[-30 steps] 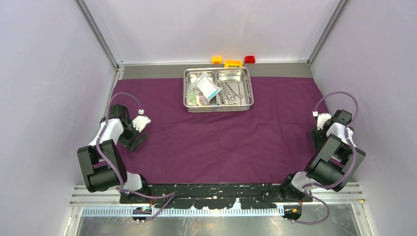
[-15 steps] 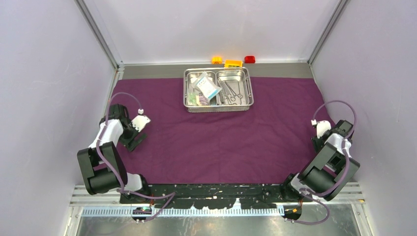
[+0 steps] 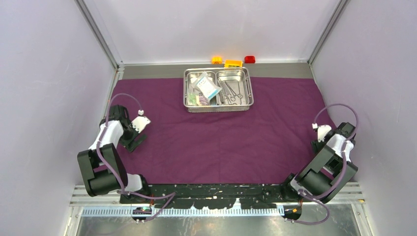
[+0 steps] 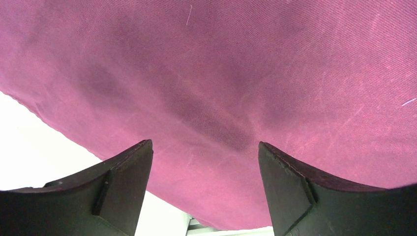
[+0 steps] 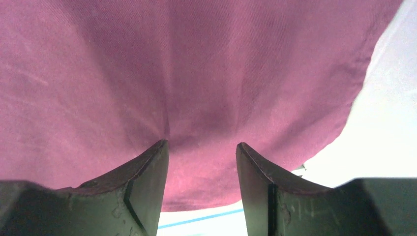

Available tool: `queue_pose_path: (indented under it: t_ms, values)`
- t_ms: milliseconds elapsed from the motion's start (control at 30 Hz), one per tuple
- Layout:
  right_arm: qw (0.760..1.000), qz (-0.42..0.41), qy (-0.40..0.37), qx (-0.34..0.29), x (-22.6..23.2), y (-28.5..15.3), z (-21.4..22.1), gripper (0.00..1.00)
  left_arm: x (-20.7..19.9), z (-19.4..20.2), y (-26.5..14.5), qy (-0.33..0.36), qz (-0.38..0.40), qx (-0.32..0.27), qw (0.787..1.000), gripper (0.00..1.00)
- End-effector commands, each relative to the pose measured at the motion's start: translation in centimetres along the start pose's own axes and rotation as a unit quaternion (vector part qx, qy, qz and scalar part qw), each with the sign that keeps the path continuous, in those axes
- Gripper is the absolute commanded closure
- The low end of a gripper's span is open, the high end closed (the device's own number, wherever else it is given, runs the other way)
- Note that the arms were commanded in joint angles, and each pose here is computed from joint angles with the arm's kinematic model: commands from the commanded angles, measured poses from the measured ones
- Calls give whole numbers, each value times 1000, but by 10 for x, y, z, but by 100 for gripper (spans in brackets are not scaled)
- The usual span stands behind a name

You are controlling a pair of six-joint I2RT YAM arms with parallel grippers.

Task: Open and lay out the surgical kit
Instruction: Smooth out the surgical kit at the center of the board.

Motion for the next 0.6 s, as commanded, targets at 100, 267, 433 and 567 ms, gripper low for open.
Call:
queue_pose_path:
  t_ms: [100,267,433,567]
  values:
    - [1000,4,2,7,-18,-22,2,42,4,0,-5,-2,-15,-6,1000,19]
    - [1000,-18,-2,17,-29,-25,20,43,4,0,-5,-2,-15,-6,1000,19]
    - [999,-26,2,22,-40,-24,41,44,5,-1,-4,-2,-14,-6,1000,19]
    - [999,-38,5,28,-46,-15,50,45,6,-1,-2,-4,-13,-5,1000,19]
Point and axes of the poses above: each gripper's point midway between its finger pads, its own y axis out along the fingers, its own x axis along the line the jaws close on, z = x × y, the point moved 7 cm from there along -y, back along the fingers, and after that the axes turned 4 degrees about y, right-handed, at the moved point
